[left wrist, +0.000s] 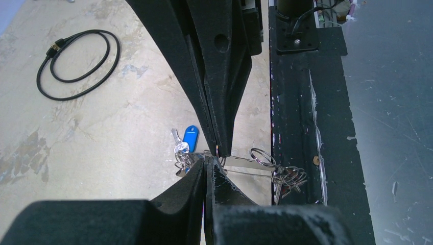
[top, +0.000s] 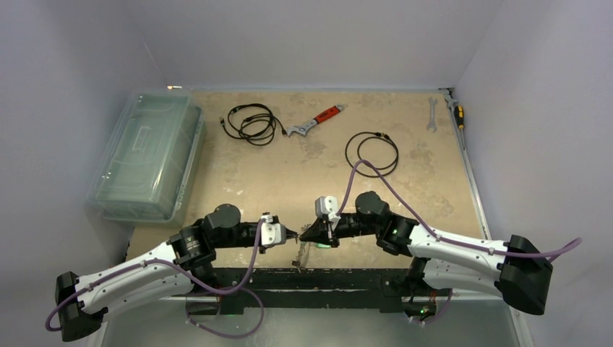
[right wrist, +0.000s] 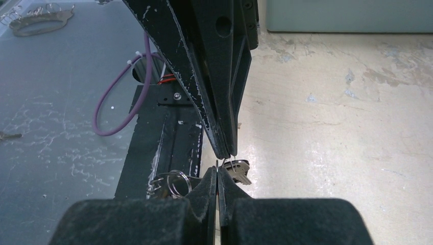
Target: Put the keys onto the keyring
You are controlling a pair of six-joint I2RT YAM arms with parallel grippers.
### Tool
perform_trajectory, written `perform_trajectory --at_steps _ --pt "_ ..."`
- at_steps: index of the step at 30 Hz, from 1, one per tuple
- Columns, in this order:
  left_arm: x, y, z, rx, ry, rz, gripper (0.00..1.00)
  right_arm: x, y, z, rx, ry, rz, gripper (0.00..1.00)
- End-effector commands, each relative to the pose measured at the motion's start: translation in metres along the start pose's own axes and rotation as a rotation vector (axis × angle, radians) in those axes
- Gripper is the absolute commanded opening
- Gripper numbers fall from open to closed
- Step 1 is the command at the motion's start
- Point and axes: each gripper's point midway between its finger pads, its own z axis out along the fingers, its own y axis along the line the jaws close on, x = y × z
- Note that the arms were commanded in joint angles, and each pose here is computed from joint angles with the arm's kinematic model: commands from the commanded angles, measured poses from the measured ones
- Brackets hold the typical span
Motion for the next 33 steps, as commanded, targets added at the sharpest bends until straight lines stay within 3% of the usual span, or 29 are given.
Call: perform_trajectory --at_steps 1,21,33 --pt "-0.012 -0.001 0.002 0.017 -0.057 0.02 0.0 -0.036 -0.005 0.004 0.008 -0.082 -0.078 0.0" --pt "-0.015 -0.002 0.001 0.018 -0.07 0.021 0.0 -0.028 -0.007 0.003 0.028 -0.055 -0.045 0.0" --pt "-0.013 -0.005 0.002 0.034 -0.065 0.014 0.0 -0.045 -0.013 -0.008 0.096 -0.112 -0.067 0.0"
